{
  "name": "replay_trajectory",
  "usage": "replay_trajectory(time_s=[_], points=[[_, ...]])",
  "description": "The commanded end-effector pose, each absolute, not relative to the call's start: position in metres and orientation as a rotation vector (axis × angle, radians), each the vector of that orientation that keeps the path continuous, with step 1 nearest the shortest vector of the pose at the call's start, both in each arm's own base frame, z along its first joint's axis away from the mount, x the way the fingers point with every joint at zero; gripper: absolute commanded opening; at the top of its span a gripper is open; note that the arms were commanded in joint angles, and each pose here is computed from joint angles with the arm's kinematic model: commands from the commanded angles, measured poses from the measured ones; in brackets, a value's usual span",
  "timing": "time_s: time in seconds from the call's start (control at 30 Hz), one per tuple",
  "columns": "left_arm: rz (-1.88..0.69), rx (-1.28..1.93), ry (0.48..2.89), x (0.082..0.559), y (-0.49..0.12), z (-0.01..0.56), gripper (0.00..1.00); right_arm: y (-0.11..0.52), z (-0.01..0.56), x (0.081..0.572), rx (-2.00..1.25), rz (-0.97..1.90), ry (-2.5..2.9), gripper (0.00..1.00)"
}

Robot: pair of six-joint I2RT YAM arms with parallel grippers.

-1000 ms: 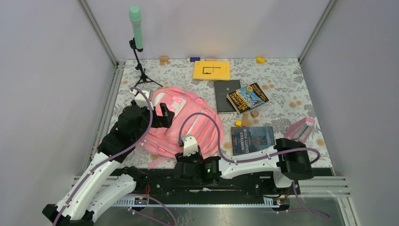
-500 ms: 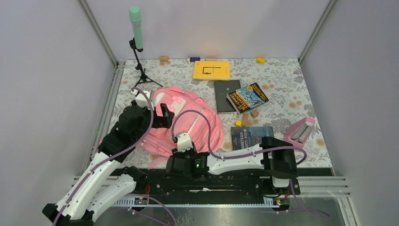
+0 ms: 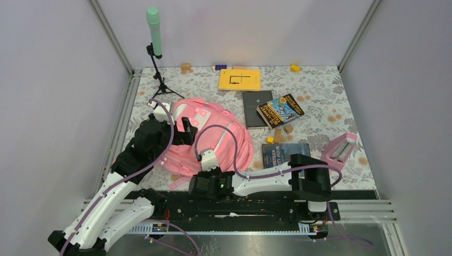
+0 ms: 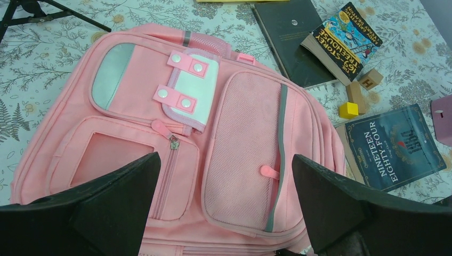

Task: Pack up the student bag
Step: Zip the student bag at the center of the board.

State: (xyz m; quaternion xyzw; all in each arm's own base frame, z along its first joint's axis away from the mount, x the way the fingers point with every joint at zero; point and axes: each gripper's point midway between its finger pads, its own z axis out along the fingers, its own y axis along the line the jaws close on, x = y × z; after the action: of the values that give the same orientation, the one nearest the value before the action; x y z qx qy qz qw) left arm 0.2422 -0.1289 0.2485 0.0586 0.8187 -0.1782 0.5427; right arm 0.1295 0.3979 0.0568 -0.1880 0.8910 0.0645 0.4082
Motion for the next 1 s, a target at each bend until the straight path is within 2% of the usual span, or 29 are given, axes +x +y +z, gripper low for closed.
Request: replay_trajectory(time_s=[0.0,0.23,0.4,0.7,0.97], points=[[-0.404,0.141,1.921,0.246,-0.127,0.251,0.99,0.383,0.088,0.145,-0.411,0.184,2.173,0.00],[-0.442,0.295,1.884,0.241,-0.140,0.251,0.99,0.387,0.105,0.139,-0.515,0.516,2.161,0.00],[-0.624,0.536,1.804,0.219,-0.175,0.251,0.98,0.392,0.129,0.134,-0.625,0.756,2.121,0.00],[-0.708,0.870,1.841,0.186,-0.208,0.217,0.96,0.366,0.156,0.143,-0.659,0.933,2.072,0.00],[-0.663,1.065,1.874,0.172,-0.218,0.182,0.81,0.354,0.162,0.149,-0.610,1.032,2.018,0.00]])
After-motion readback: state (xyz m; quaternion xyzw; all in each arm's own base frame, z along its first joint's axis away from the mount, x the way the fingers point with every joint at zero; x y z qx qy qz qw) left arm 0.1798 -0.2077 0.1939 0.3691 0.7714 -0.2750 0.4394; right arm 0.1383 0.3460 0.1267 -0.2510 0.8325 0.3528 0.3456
